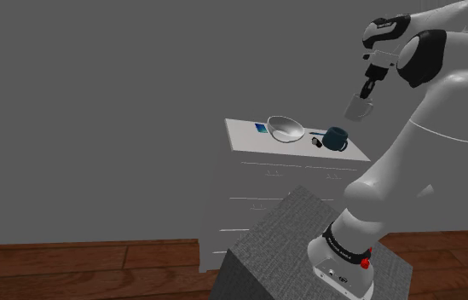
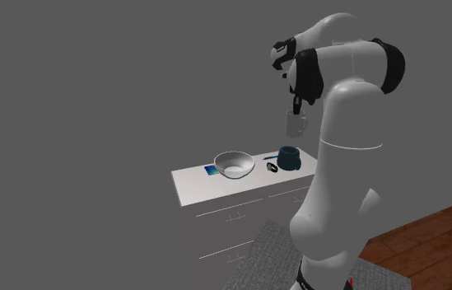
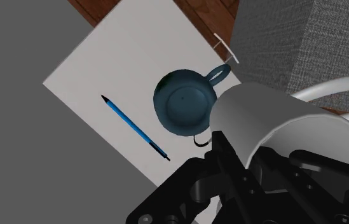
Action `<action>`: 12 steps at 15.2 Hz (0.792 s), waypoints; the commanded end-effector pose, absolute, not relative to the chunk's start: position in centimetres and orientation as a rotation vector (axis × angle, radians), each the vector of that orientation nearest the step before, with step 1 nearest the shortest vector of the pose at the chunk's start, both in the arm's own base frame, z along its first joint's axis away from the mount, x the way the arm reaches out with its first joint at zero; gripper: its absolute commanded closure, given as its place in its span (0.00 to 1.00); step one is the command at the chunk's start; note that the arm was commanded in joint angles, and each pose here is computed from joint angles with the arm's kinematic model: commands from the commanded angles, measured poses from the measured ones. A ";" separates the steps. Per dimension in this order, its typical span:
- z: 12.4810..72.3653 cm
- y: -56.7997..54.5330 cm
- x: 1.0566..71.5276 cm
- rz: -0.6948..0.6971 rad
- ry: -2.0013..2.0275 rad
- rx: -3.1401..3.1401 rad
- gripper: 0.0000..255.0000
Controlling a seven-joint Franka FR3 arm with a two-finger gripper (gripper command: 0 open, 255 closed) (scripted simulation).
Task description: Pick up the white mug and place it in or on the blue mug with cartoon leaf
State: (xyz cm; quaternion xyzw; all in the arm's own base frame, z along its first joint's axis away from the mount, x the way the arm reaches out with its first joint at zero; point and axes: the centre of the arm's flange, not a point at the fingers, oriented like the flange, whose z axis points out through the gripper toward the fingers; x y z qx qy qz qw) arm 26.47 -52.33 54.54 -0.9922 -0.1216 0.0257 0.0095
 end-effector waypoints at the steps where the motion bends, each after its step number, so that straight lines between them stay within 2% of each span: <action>1: 54.5 -54.2 24.8 0.080 -0.384 -3.098 1.00; 12: 48.6 -54.2 24.8 0.080 -0.384 -3.098 1.00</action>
